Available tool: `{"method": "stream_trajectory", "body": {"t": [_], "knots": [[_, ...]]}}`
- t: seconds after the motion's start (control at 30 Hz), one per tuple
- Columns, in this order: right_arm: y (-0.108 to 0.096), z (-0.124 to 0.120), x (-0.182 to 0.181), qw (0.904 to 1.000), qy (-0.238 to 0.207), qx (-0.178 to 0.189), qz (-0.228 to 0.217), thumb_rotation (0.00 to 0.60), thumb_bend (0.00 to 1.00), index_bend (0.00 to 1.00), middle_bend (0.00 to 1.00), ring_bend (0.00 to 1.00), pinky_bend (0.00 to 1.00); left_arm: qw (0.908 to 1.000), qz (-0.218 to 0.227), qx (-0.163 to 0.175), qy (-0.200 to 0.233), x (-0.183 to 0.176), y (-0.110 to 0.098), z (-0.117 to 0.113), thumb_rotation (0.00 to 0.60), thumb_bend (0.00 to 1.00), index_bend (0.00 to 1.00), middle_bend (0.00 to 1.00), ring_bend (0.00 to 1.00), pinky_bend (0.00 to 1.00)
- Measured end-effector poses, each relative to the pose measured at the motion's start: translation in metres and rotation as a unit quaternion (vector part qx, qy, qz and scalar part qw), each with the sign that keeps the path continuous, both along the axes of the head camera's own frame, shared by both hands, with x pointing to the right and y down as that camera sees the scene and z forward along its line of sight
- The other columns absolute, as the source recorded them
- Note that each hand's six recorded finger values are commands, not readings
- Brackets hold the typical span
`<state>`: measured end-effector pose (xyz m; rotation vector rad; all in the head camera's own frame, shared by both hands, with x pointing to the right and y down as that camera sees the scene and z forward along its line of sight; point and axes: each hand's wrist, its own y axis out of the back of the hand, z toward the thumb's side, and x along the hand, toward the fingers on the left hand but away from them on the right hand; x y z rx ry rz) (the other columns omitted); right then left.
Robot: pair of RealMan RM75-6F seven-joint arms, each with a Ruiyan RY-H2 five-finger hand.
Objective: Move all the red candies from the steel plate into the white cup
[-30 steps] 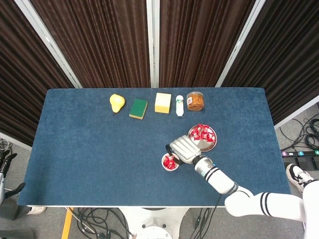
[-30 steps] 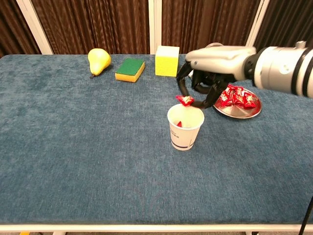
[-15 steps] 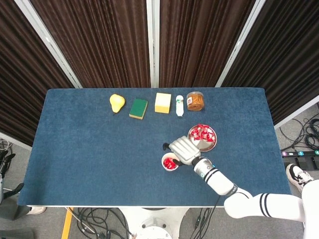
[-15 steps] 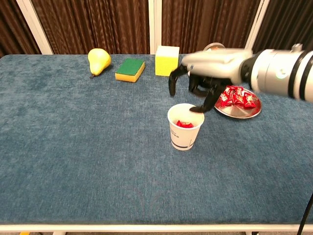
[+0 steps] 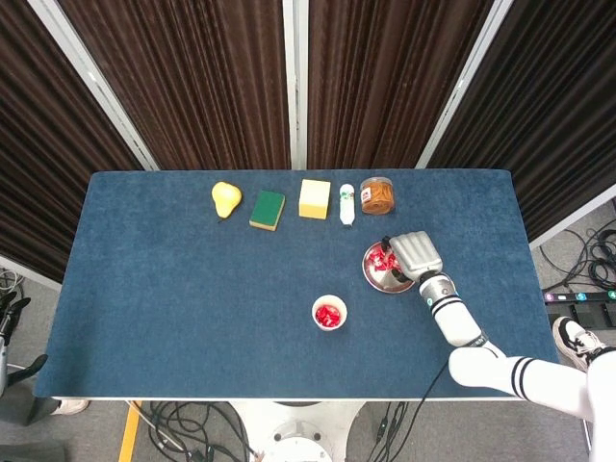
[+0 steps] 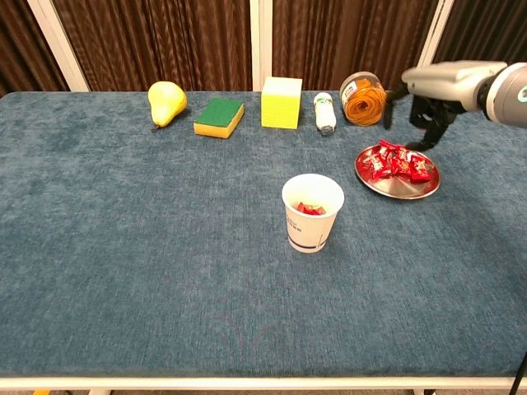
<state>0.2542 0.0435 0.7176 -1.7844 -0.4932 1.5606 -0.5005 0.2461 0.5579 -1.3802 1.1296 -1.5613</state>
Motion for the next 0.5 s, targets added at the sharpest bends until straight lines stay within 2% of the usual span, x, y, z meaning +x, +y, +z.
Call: {"method": "stream_trajectory", "body": {"t": [0.23, 0.5], "knots": [[-0.001, 0.037, 0.0, 0.9989, 0.03, -0.031, 0.018, 0.6, 0.24, 0.39, 0.87, 0.9, 1.0, 1.0, -0.003, -0.003, -0.001, -0.001, 0.002, 0.001, 0.6, 0.0, 0.22, 0.21, 0.21, 0.2], [0.0, 0.052, -0.012, 0.9981, 0.04, -0.046, 0.015, 0.6, 0.24, 0.39, 0.87, 0.9, 1.0, 1.0, -0.006, -0.005, -0.001, -0.002, 0.003, 0.002, 0.6, 0.0, 0.22, 0.21, 0.21, 0.2]]}}
